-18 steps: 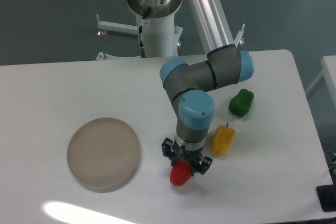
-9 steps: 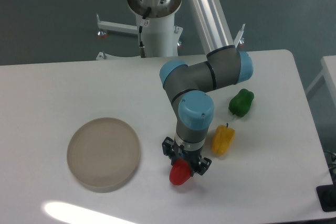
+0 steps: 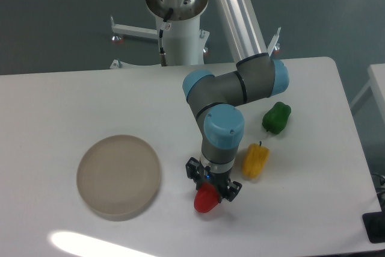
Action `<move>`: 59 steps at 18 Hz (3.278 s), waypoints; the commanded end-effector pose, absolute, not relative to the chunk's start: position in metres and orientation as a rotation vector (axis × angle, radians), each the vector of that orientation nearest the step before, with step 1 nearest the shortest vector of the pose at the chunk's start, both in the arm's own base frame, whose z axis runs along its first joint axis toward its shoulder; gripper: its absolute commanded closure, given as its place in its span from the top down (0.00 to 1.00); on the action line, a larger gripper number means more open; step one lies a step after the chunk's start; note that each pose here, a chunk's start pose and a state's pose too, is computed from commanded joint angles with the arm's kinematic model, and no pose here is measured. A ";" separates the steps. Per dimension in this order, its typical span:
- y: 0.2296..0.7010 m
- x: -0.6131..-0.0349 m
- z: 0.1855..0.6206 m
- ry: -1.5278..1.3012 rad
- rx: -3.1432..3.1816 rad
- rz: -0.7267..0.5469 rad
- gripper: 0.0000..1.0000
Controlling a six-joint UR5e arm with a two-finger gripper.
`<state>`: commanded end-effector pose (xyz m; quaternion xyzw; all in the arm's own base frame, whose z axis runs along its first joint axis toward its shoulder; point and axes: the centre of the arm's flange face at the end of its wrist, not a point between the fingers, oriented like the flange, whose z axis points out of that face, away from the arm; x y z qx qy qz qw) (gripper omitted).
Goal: Place the red pepper on the table
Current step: 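Hold the red pepper on the table beside the yellow pepper, then open the gripper and lift it away from the red pepper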
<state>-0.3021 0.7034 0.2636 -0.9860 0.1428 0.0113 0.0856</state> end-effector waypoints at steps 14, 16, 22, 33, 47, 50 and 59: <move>0.703 -0.302 0.259 0.426 -2.947 0.026 0.54; 0.702 -0.302 0.258 0.426 -2.947 0.026 0.54; 0.702 -0.301 0.258 0.426 -2.947 0.023 0.58; 0.702 -0.302 0.258 0.426 -2.948 0.025 0.69; 0.699 -0.308 0.273 0.412 -2.935 0.046 1.00; 0.689 -0.321 0.300 0.380 -2.917 0.076 1.00; 0.630 -0.404 0.343 0.541 -2.884 0.162 1.00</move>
